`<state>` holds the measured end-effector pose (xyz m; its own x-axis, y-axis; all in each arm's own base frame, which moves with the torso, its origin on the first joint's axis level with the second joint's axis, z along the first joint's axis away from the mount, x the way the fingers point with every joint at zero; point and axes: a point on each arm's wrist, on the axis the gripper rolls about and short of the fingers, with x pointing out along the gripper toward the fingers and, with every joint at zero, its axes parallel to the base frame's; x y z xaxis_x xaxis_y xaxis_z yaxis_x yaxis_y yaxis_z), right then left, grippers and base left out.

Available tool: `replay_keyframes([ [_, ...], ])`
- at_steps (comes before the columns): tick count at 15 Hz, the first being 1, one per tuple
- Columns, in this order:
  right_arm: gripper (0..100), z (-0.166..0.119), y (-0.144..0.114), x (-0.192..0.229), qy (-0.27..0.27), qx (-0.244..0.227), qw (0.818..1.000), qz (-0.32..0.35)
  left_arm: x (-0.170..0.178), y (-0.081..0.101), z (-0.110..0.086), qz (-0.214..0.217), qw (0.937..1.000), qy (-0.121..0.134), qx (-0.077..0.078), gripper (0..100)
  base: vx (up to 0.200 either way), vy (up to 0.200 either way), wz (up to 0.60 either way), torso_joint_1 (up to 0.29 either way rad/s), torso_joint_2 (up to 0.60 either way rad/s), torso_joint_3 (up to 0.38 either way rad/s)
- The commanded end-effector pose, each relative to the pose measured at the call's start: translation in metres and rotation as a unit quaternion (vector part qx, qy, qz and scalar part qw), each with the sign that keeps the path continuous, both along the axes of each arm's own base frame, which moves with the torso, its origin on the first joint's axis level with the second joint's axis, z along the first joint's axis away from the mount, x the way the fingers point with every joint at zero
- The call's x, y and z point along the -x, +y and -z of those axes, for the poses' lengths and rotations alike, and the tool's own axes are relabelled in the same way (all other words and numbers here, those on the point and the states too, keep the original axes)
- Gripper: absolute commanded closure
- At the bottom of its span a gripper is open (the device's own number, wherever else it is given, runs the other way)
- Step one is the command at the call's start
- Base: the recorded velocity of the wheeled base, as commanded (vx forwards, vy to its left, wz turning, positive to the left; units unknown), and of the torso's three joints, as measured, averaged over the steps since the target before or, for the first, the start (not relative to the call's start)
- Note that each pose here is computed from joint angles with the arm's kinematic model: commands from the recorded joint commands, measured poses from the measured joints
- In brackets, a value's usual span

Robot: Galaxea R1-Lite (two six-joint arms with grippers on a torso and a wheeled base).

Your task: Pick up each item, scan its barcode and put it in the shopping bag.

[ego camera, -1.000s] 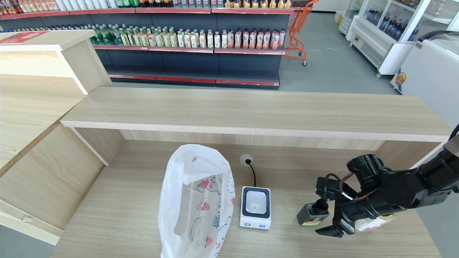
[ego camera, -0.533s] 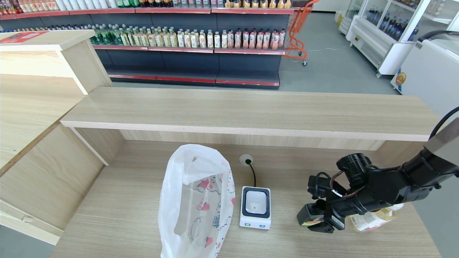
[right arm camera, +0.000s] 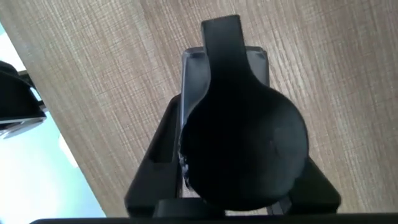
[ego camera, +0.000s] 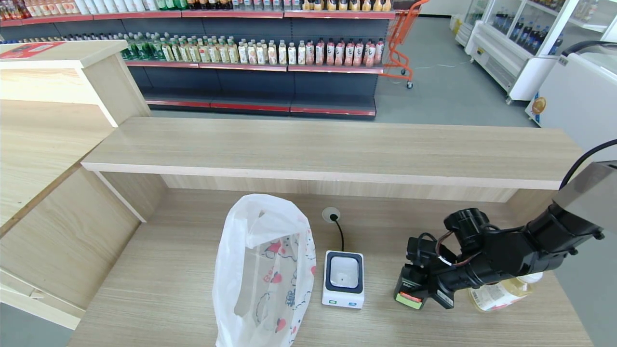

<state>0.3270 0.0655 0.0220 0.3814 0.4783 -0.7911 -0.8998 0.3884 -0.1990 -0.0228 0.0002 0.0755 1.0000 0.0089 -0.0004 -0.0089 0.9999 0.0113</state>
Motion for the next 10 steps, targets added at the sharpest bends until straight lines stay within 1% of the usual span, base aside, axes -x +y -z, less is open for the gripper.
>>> replay_keyframes([
  [1,100,0.000,-0.001,0.000,0.000,-0.001,1.000,0.002,0.000,0.000,0.000,0.000,1.0000,0.000,0.000,0,0.000,0.000,0.00,0.000,0.00,0.000],
  [2,100,-0.002,-0.002,0.001,-0.001,-0.003,1.000,0.002,0.000,0.000,0.000,0.000,1.0000,0.000,0.000,0,0.000,0.000,0.00,0.000,0.00,0.000],
  [3,100,-0.010,-0.002,0.005,-0.008,-0.010,1.000,0.001,0.000,0.000,0.000,0.000,1.0000,0.000,0.000,0,0.000,0.000,0.00,0.000,0.00,0.000],
  [5,100,-0.036,-0.005,0.017,-0.037,-0.027,0.999,-0.003,0.000,0.000,0.000,0.000,1.0000,0.000,0.000,0,0.000,0.000,0.00,0.000,0.00,0.000],
  [6,100,-0.064,-0.018,0.031,-0.075,-0.034,0.996,0.015,0.000,0.000,0.000,0.000,1.0000,0.000,0.000,0,0.000,0.000,0.00,0.000,0.00,0.000],
  [7,100,-0.082,-0.033,0.046,-0.103,-0.037,0.993,0.033,0.000,0.000,0.000,0.000,1.0000,0.000,0.000,0,0.000,0.000,0.00,0.000,0.00,0.000],
  [8,100,-0.093,-0.044,0.057,-0.123,-0.035,0.991,0.049,0.000,0.000,0.000,0.000,1.0000,0.000,0.000,0,0.000,0.000,0.00,0.000,0.00,0.000],
  [9,100,-0.104,-0.065,0.083,-0.137,-0.030,0.986,0.090,0.000,0.000,0.000,0.000,1.0000,0.000,0.000,0,0.000,0.000,0.00,0.000,0.00,0.000],
  [10,100,-0.107,-0.073,0.096,-0.146,-0.028,0.983,0.106,0.000,0.000,0.000,0.000,1.0000,0.000,0.000,0,0.000,0.000,0.00,0.000,0.00,0.000],
])
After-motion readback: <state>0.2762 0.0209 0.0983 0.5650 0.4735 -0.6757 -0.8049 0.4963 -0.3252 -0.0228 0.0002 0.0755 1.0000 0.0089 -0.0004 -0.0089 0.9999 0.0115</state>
